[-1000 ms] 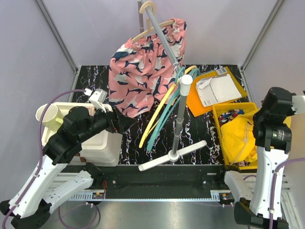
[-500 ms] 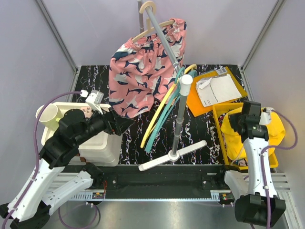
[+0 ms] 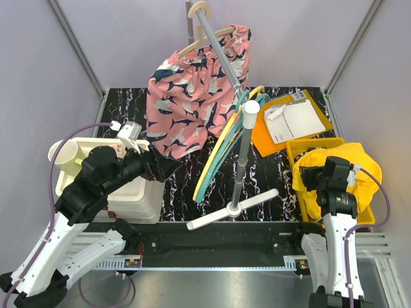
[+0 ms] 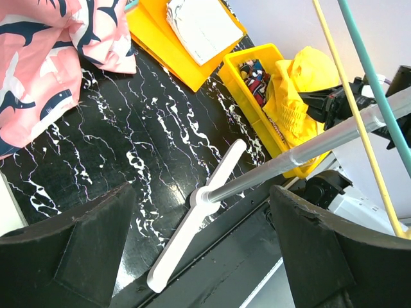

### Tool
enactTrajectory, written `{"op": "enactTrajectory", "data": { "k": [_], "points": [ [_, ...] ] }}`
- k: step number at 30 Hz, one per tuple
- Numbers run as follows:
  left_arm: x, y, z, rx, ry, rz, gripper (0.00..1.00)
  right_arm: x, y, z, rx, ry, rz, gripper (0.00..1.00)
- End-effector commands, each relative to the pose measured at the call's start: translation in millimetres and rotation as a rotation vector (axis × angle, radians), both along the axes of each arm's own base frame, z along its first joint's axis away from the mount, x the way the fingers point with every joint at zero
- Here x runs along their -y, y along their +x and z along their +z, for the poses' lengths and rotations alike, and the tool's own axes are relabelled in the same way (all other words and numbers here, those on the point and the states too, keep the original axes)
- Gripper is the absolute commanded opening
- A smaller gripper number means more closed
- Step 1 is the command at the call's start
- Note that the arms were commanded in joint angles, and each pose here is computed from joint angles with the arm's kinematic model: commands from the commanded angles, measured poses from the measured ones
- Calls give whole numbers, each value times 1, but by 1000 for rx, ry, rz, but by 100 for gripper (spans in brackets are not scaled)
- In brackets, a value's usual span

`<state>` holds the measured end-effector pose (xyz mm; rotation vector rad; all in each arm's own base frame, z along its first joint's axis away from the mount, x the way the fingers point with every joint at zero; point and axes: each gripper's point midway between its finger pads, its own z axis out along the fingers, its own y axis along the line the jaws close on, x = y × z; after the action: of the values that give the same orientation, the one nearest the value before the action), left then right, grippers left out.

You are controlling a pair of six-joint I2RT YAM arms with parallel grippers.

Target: Remove the shorts from the hanger

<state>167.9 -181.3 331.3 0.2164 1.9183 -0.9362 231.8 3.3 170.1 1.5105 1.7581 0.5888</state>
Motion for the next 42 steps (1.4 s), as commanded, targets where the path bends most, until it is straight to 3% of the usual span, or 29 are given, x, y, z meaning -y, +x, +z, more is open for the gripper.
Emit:
{"op": "enactTrajectory", "data": {
  "k": [1, 11, 12, 13, 15, 16, 17, 21, 29, 34, 42],
  "points": [
    [1, 4, 14, 55, -27, 3, 89, 16, 4, -29, -135, -39, -61, 0],
    [-6, 1, 15, 62, -23, 26, 89, -4, 6, -68, -240, 31, 51, 9],
    [-6, 2, 15, 63, -24, 26, 89, -2, 2, -68, -247, 21, 46, 13],
    [-5, 1, 15, 64, -24, 22, 89, 2, 1, -62, -225, -5, 32, 27],
    [-5, 2, 14, 60, -21, 21, 89, 10, -5, -49, -209, -58, 12, 38],
    [-5, 2, 14, 61, -20, 22, 89, 12, -6, -43, -203, -73, 10, 51],
    [-4, 3, 14, 60, -19, 22, 90, 14, -5, -29, -177, -97, 15, 58],
    [-5, 2, 13, 62, -17, 21, 90, 18, -13, 2, -145, -164, 30, 79],
    [-3, 3, 11, 56, -23, 20, 89, -2, 2, 65, 25, -254, 253, 84],
    [4, 2, 9, 41, -42, -7, 90, -45, 22, 77, 122, -232, 532, 87],
    [10, -1, 14, 39, -89, -37, 90, -104, 20, 81, 201, -245, 784, 100]
  ]
}}
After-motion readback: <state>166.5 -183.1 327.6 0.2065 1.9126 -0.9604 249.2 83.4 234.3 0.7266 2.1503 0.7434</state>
